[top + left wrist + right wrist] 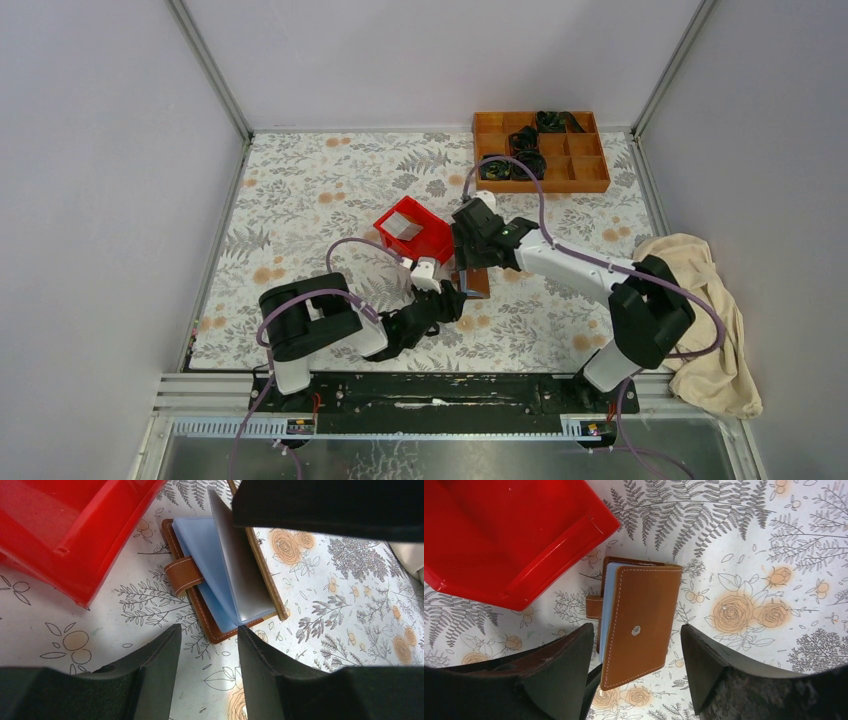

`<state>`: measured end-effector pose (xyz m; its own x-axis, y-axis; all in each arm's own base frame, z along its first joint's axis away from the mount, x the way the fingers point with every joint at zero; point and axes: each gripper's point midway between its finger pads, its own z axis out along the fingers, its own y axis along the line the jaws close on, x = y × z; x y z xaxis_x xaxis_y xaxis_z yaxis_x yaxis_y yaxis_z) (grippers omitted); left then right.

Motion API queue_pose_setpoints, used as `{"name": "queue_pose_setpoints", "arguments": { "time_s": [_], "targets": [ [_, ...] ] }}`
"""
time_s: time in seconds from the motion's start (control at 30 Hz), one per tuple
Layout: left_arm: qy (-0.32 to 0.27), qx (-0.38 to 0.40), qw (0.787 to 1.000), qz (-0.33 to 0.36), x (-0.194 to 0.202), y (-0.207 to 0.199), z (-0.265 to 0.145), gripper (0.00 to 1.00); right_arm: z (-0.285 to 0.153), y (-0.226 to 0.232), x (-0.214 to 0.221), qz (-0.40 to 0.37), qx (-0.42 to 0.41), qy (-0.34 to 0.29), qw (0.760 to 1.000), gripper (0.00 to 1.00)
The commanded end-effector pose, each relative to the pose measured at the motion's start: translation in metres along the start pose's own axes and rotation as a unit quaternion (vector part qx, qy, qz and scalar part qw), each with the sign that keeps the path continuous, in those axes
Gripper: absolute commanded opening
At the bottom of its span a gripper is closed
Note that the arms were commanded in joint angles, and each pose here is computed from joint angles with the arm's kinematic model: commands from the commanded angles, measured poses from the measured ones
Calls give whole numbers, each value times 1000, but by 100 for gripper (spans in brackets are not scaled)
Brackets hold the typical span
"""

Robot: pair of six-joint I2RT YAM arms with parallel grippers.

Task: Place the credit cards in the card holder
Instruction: Open the card holder at the center of the board.

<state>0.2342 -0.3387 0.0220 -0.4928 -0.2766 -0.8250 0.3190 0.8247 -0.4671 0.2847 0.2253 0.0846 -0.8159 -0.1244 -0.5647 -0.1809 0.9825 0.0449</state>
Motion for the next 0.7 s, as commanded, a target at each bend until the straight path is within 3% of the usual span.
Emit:
{"name": "queue_pose_setpoints", "arguments": {
  "time_s": [0.0,0.67],
  "targets": [
    [-29,3,1000,-9,-8,-2,-1,52,3,8,-8,-4,25,-8,1000,72],
    [-25,13,999,-15,-2,-1,-1,52,42,-12,25,-67,150,26,986,71]
  ]
}}
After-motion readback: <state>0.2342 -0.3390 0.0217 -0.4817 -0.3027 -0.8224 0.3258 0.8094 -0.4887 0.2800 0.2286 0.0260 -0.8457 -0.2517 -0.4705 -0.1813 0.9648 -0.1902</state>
